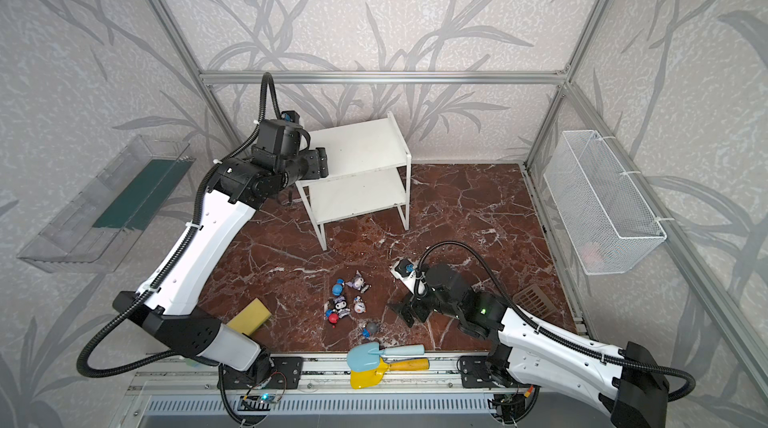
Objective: Place and organize the plastic toys onto the shelf
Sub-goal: 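Lower the purple figure onto the top shelf and open the left gripper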
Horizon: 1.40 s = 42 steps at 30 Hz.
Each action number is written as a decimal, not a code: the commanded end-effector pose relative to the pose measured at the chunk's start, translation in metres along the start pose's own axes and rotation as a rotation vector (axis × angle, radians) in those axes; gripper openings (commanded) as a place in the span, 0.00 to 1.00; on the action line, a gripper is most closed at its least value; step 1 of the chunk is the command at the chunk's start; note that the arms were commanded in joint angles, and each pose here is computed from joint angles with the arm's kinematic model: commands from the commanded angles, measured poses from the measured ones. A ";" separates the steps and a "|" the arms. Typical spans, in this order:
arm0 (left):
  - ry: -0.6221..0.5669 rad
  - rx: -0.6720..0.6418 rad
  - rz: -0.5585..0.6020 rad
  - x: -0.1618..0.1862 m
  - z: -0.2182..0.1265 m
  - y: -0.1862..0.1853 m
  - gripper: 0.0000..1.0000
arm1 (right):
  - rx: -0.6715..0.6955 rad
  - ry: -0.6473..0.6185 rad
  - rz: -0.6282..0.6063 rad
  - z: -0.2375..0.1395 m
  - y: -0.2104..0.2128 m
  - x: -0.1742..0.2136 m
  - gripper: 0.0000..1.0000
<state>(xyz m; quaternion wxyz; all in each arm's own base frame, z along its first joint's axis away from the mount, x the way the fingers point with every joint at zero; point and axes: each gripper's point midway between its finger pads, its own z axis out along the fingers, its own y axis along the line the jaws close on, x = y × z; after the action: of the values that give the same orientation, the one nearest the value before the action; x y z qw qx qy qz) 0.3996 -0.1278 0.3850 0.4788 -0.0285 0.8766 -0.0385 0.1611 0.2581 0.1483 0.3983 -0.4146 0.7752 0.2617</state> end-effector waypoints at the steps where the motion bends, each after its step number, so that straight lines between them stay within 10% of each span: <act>1: -0.034 0.031 -0.009 -0.011 -0.022 0.002 0.86 | -0.003 -0.051 -0.012 -0.004 0.003 -0.020 0.99; 42: -0.050 0.132 -0.008 -0.015 -0.040 -0.011 0.99 | 0.089 0.050 0.091 0.003 -0.012 0.005 0.99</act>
<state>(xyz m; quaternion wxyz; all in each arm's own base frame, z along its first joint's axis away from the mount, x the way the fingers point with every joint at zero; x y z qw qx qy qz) 0.3837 -0.1455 0.4041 0.4833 0.0009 0.8690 -0.1063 0.1669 0.2555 0.1411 0.3919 -0.3905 0.7964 0.2441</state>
